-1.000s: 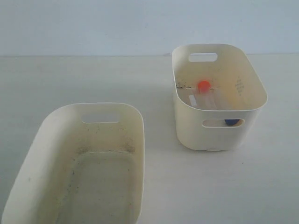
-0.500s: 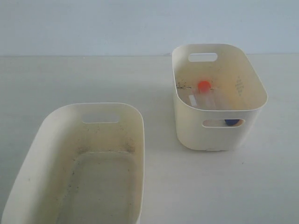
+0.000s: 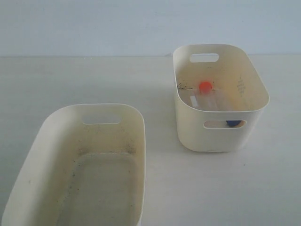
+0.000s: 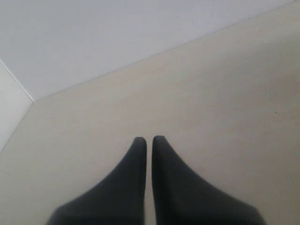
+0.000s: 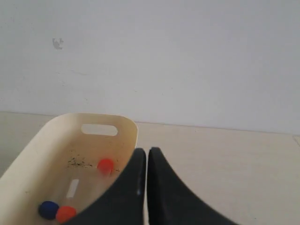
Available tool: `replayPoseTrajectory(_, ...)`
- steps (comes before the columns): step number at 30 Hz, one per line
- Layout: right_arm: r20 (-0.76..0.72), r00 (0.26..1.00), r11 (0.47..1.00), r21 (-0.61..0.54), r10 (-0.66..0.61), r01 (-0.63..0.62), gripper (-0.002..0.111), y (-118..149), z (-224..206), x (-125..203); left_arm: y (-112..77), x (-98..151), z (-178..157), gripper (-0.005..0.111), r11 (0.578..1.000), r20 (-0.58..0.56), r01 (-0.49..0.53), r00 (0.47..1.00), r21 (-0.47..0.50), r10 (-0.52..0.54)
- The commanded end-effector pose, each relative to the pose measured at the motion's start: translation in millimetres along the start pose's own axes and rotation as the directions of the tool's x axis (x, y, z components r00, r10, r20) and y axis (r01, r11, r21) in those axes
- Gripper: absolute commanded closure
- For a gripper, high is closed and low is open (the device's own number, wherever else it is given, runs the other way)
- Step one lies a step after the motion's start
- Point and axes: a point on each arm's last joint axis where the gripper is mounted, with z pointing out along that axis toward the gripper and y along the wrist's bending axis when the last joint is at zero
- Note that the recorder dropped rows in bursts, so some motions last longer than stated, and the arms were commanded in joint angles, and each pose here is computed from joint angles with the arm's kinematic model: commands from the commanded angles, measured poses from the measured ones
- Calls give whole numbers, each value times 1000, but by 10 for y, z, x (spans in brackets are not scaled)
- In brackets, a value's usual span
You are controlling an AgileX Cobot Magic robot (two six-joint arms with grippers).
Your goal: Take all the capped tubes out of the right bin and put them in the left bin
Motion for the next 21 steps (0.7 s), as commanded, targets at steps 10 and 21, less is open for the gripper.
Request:
replayPoseTrajectory(10,135,991,999,43,-7,2,107,-47,164,-143,1,-13,-3,102,1000,6,11,1000,5,-11)
replayPoseTrajectory(21,-82,997,1000,11,-5,6,107,-19,695,-35,1,-13,-3,102,1000,6,11,1000,5,-11)
